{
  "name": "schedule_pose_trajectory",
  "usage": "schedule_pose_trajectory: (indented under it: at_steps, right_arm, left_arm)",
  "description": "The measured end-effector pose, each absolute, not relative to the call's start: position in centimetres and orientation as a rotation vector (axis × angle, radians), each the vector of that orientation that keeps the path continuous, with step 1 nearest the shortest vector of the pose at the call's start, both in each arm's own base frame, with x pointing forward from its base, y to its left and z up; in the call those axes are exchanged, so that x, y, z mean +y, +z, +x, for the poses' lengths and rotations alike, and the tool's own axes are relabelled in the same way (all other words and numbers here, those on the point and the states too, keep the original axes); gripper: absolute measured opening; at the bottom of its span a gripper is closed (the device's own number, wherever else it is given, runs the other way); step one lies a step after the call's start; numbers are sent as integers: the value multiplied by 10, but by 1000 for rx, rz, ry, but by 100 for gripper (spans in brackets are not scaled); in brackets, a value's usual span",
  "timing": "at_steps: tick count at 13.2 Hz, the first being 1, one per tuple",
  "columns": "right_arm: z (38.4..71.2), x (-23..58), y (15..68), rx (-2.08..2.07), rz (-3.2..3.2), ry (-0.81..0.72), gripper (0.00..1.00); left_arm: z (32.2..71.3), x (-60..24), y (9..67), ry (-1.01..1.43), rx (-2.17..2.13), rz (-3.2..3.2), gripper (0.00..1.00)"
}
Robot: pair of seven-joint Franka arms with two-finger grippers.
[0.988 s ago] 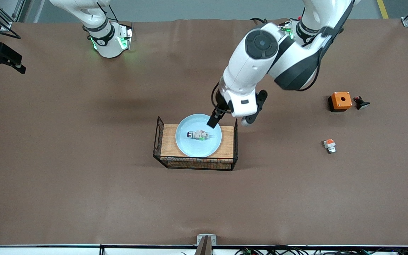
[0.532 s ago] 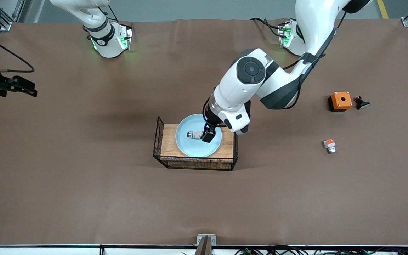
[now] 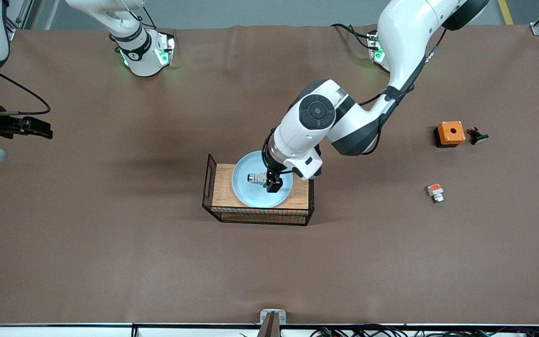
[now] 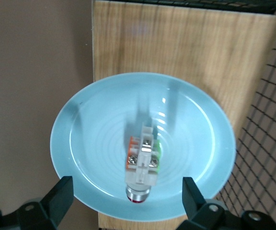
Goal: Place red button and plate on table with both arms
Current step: 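Close the left gripper on the button and lift it off the plate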
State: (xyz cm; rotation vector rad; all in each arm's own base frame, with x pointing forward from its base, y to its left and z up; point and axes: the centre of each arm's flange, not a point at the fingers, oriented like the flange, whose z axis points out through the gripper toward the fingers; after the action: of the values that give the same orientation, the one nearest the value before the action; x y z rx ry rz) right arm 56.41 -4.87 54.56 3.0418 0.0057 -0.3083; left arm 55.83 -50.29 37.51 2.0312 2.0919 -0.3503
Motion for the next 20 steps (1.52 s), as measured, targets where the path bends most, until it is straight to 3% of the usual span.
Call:
schedule_pose_trajectory:
  at_steps: [8, 14, 20]
  right_arm:
    - [566, -51, 542, 7, 3018, -317, 100]
    - [568, -51, 537, -114, 3017, -325, 100]
    - [568, -38, 535, -368, 3023, -326, 100]
  left_arm:
    - [557, -509, 342, -321, 2125, 2063, 97]
    - [560, -509, 339, -303, 2123, 2056, 33]
    - [565, -511, 368, -285, 2071, 2038, 33]
